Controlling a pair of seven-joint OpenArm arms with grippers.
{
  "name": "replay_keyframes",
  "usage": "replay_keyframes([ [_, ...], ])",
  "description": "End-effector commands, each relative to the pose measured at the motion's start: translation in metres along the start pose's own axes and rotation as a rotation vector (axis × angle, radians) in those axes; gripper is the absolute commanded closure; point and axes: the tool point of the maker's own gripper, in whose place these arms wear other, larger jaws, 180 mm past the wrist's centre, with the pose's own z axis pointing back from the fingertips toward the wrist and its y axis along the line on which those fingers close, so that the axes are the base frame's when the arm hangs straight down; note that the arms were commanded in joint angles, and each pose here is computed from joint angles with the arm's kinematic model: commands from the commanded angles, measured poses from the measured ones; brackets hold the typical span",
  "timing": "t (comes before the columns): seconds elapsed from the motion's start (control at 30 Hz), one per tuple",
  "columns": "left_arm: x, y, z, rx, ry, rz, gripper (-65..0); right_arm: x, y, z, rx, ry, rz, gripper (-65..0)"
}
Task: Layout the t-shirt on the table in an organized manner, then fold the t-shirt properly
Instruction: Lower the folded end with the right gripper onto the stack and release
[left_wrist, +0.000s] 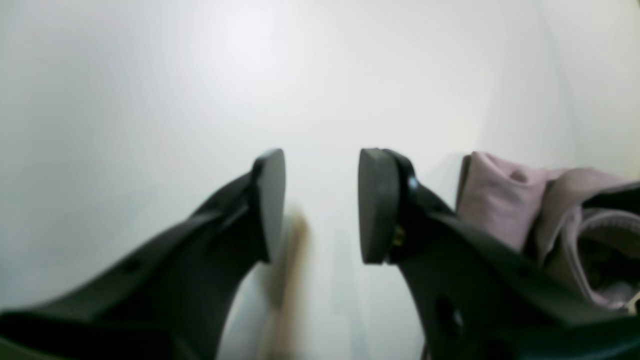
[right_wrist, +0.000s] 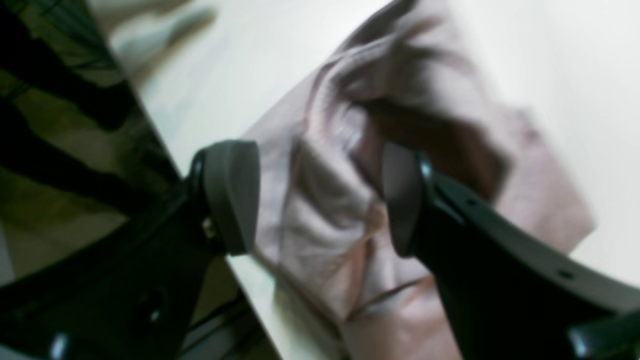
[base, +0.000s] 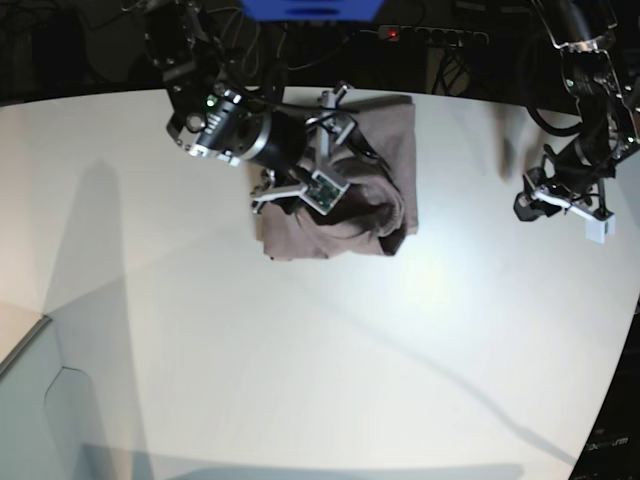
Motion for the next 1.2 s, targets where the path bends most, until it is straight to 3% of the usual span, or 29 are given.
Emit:
replay_keyframes([
  [0.0, 0.017, -0.002, 0.005, -0.012, -0.046, -0.013, -23.8, 0.014, -0.003, 0.003, 0.003, -0.053, 0.019, -39.5],
  [0.63, 0.016, 0.006, 0.009, 0.004, -0.05, 0.0, -23.8, -0.021, 0.004, -0.007, 0.041, 0.034, -0.024, -39.6],
  [0.73, 0.016, 0.006, 0.009, 0.004, -0.05, 0.0, -23.8, -0.025, 0.017, -0.003, 0.06, 0.039, -0.03, -39.6],
  [1.0, 0.018, 0.004, 0.008, 0.001, -0.053, -0.001, -23.8, -0.028, 0.082, -0.003, 0.234, 0.058, 0.075, -39.6],
  [1.17, 0.018, 0.004, 0.008, 0.0, -0.055, -0.001, -23.8, -0.033, 0.085, -0.002, 0.246, 0.072, 0.092, -39.6],
])
